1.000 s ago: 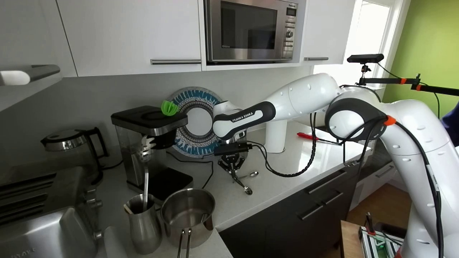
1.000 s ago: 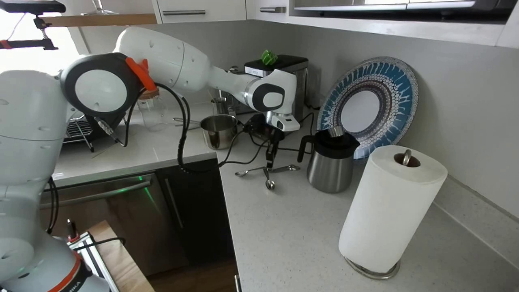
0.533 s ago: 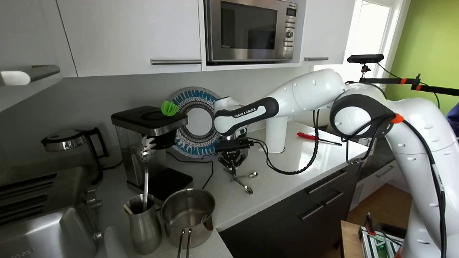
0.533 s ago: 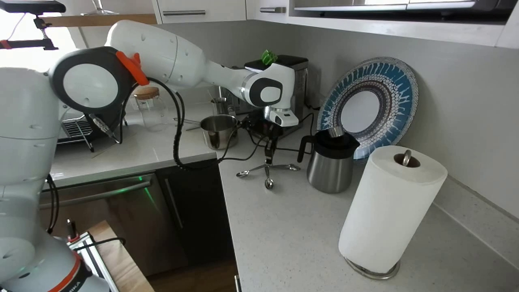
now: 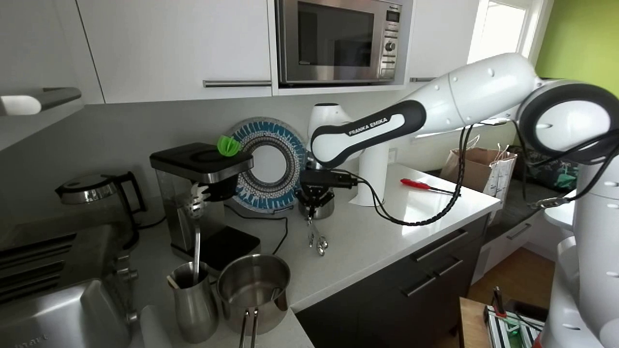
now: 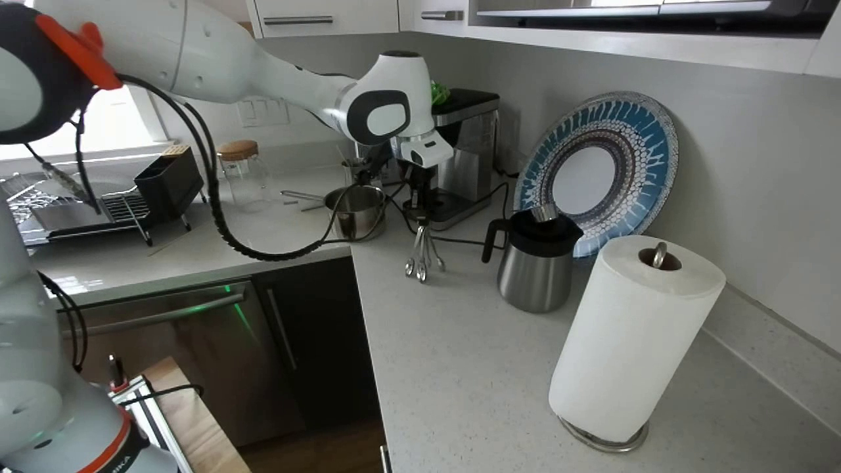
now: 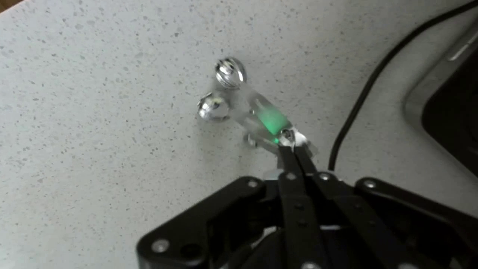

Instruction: Pick up the ring cutlery set from the countertop and put them in the pot

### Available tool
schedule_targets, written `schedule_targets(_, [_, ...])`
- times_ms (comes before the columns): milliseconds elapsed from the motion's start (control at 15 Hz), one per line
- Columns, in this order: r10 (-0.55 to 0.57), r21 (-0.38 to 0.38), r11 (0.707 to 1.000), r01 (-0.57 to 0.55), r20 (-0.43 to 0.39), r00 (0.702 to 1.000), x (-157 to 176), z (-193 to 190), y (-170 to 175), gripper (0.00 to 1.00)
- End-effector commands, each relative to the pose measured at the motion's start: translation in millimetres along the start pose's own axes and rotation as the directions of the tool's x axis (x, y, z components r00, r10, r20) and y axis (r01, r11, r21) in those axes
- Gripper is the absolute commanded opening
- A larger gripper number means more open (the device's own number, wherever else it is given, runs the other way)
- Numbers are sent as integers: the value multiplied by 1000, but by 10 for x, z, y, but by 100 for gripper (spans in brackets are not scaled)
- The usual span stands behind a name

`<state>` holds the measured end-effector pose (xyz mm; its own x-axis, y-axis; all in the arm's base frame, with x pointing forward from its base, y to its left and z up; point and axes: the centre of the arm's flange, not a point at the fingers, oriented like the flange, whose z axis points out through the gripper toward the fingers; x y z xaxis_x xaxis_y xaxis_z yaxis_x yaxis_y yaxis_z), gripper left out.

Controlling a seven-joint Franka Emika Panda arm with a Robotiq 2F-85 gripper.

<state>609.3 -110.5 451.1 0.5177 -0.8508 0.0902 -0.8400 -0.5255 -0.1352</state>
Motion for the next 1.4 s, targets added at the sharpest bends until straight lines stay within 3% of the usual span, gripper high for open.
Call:
schedule_targets(0, [-39,136,989,53,-103,994,-562,-475,492,1])
schedule_targets(400, [-101,237,958,160,-241,965,-1370,-1327,680,1])
schedule_targets(533, [-147,252,945,210,-247,958,-1702,-1625,774,1])
schedule_targets(600, [-132,237,953,188,-232,964,-1315,-1389,502,1])
schedule_targets(800, [-139,252,946,203,-251,958,-1445,-1543,548,2])
schedule_targets(1000, [-134,228,955,187,-230,964,-1344,-1365,528,2])
schedule_targets(1333, [-144,255,941,221,-287,947,-1507,-1612,193,1])
